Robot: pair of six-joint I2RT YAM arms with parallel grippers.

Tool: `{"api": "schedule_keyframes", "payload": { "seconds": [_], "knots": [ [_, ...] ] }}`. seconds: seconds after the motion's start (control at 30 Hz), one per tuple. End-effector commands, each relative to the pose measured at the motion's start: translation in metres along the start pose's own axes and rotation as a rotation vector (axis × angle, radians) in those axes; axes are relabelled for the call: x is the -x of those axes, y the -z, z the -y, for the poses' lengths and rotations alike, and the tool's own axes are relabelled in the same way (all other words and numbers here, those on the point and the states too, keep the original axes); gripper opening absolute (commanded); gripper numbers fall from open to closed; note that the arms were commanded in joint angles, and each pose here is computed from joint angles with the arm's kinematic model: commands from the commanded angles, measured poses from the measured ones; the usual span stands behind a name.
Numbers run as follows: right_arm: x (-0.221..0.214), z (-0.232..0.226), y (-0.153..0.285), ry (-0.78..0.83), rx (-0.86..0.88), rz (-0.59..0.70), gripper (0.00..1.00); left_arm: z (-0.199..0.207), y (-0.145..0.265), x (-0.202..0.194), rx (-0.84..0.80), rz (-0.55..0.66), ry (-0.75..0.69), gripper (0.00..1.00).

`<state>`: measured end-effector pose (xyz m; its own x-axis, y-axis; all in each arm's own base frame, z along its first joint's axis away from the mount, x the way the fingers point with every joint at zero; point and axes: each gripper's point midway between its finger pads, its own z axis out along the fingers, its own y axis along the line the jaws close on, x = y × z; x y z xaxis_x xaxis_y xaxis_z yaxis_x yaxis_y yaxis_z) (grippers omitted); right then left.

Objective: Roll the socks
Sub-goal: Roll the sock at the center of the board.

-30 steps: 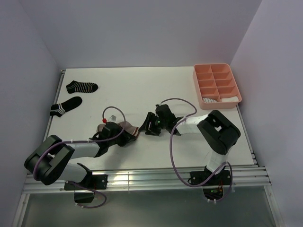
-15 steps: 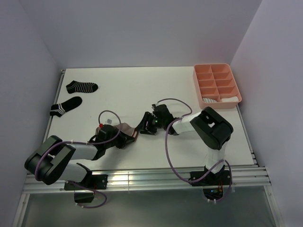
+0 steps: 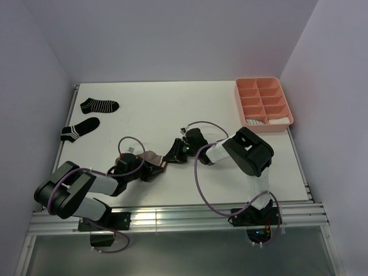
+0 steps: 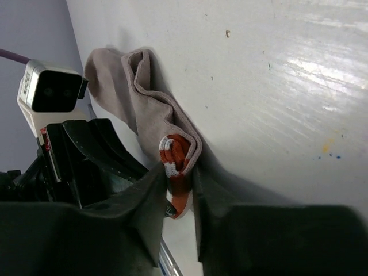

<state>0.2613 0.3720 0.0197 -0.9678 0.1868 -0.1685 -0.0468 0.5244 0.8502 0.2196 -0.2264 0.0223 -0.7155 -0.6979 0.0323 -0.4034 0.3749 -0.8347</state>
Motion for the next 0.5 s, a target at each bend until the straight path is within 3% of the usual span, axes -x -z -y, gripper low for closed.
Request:
{"api": "schedule_keyframes", "payload": {
  "seconds": [0.0, 0.13, 0.2, 0.33, 0.47],
  "knots": [
    [-0.02, 0.033, -0.005, -0.023, -0.081, -0.059, 0.23, -0.031, 0.002, -0.004, 0.101, -0.018, 0.022, 0.02],
    [-0.011, 0.029, -0.002, 0.007, -0.083, -0.037, 0.0, -0.029, -0.001, -0.003, 0.111, -0.02, -0.002, 0.06],
    [-0.007, 0.03, 0.002, 0.017, -0.112, -0.031, 0.0, -0.031, -0.001, -0.001, 0.135, -0.011, -0.017, 0.1],
    [0.011, 0.032, 0.01, 0.091, -0.191, 0.006, 0.0, -0.021, -0.002, 0.007, 0.162, 0.012, -0.108, 0.35],
    [0.02, 0.043, 0.021, 0.127, -0.309, 0.013, 0.0, -0.013, 0.003, 0.019, 0.193, 0.067, -0.182, 0.44]
  ]
}}
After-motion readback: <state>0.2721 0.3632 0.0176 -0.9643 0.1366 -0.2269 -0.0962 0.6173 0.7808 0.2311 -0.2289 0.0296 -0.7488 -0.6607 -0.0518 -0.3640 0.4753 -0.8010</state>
